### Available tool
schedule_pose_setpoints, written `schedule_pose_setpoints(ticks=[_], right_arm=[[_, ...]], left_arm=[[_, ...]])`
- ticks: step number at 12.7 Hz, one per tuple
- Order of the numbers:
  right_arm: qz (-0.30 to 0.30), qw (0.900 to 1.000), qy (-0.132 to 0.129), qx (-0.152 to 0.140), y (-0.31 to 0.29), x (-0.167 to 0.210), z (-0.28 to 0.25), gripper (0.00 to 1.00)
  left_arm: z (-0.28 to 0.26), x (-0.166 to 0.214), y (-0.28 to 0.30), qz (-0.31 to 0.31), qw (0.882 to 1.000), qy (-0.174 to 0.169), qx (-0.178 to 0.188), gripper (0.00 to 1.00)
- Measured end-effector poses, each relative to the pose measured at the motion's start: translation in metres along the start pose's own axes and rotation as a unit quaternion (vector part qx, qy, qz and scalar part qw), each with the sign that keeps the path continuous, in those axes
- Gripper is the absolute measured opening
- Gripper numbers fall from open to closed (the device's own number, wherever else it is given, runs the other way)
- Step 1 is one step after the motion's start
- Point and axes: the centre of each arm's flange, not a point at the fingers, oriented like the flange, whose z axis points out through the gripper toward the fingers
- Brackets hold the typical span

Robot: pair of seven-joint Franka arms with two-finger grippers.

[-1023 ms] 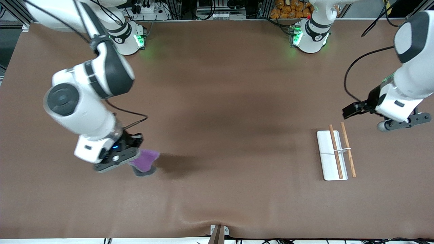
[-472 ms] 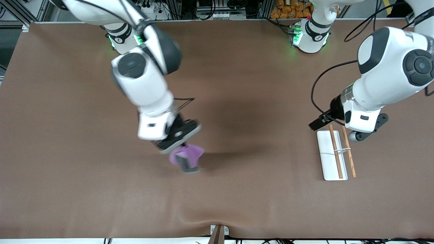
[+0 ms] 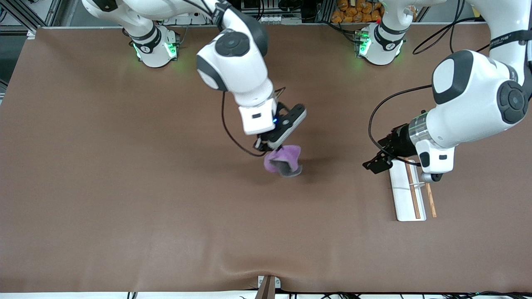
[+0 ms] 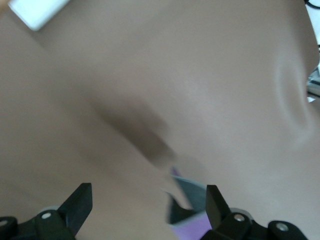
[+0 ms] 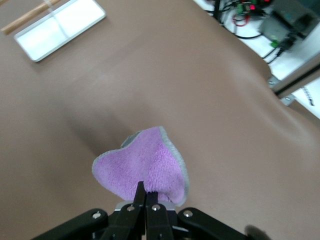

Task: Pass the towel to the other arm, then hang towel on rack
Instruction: 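Move the left gripper to the towel and close on it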

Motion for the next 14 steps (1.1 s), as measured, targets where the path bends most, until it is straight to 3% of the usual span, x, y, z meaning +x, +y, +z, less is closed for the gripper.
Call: schedule_pose_setpoints(ticks=[4,8,12,14], right_arm=[[0.001,1.000,0.009,0.001,-0.002,0.000,0.018,0.02],[0.003,1.000,0.020,0.000,-0.001,0.003,0.017,0.02],[0.007,1.000,0.022,0.002,-0.006,0.004,0.016,0.02],[0.008,1.000,0.022,0.002,-0.006,0.004,0.016,0.02]], left_arm=[[0.015,-0.016,0.021,-0.068,0.996,-0.035,-0.043,1.00],[0.069,-0.040,0.037,-0.105,0.992,-0.069,-0.029,1.00],[0.096,-0.054,0.054,-0.129,0.983,-0.109,-0.069,1.00],[0.111,-0.063,0.057,-0.128,0.983,-0.118,-0.064,0.94]])
